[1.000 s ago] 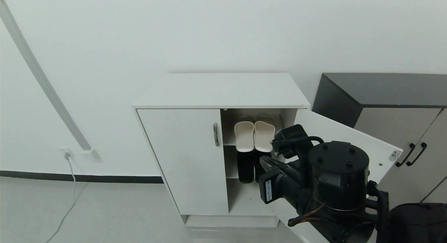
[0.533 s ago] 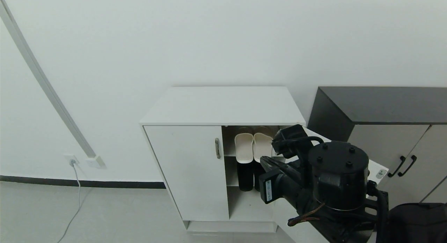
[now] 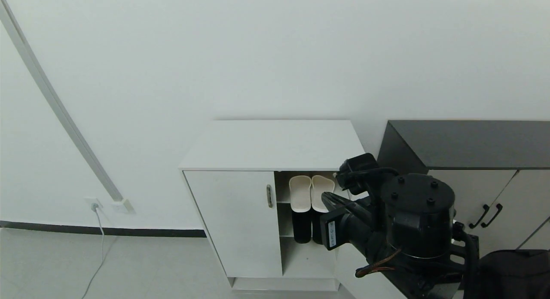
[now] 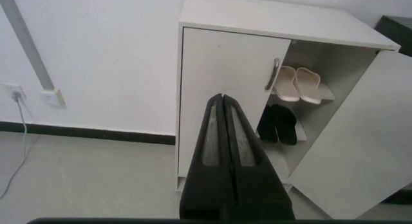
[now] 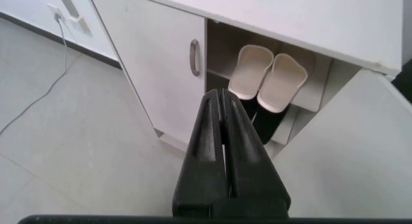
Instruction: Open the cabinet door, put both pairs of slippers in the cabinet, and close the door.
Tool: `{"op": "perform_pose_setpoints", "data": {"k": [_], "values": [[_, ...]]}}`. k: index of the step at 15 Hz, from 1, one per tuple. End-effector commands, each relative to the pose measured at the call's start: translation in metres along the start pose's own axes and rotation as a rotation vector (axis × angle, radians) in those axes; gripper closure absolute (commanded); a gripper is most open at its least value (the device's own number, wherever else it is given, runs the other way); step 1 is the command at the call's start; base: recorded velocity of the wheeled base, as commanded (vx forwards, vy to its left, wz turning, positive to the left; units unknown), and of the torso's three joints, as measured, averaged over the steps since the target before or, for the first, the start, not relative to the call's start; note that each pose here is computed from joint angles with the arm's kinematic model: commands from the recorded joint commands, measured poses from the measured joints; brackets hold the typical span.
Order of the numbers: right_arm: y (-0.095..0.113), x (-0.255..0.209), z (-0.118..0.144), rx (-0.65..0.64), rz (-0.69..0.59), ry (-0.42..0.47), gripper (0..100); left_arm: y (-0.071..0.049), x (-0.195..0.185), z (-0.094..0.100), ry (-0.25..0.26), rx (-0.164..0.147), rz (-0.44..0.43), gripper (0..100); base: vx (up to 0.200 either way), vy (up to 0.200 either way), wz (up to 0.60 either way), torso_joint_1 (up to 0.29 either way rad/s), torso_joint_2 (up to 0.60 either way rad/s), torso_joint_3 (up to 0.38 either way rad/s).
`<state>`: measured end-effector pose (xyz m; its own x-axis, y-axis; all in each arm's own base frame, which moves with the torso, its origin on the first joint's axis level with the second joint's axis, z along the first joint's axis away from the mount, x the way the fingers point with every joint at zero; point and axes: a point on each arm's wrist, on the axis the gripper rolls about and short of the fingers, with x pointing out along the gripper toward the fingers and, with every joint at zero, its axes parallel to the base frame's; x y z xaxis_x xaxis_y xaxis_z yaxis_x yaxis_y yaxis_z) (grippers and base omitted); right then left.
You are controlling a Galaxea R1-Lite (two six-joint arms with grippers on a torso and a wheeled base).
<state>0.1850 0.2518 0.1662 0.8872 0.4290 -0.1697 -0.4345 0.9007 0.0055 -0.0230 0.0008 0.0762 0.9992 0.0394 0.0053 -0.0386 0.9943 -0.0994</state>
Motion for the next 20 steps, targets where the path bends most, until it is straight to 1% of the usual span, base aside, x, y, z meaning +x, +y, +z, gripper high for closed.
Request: {"op": "perform_pose_setpoints", "data": {"k": [1,3,7,13,15,20], "values": [[-0.001,0.0,-0.001,-0.001,-0.002,0.003,100,0.0,0.0,0.0,0.001,0.0,0.001,100,0.0,0.0,0.0,0.163,-0.36,-0.198],[-0.001,0.0,-0.001,-0.004,-0.003,0.003,100,0.0,0.0,0.0,0.001,0.0,0.001,100,0.0,0.0,0.0,0.09,-0.19,-0.1],[-0.003,0.001,-0.004,-0.028,-0.009,0.012,100,0.0,0.0,0.0,0.001,0.0,0.001,100,0.0,0.0,0.0,0.0,0.0,0.0],[-0.004,0.001,-0.005,-0.037,-0.011,0.018,100,0.0,0.0,0.0,0.001,0.0,0.001,100,0.0,0.0,-0.6,0.003,0.0,-0.001],[-0.007,0.003,-0.004,-0.033,-0.024,0.015,100,0.0,0.0,0.0,0.001,0.0,0.001,100,0.0,0.0,-0.6,0.005,0.0,0.002],[-0.014,0.01,-0.005,-0.044,-0.051,-0.003,100,0.0,0.0,0.0,0.001,0.001,0.001,100,0.0,0.0,0.0,0.0,0.0,0.0]]}}
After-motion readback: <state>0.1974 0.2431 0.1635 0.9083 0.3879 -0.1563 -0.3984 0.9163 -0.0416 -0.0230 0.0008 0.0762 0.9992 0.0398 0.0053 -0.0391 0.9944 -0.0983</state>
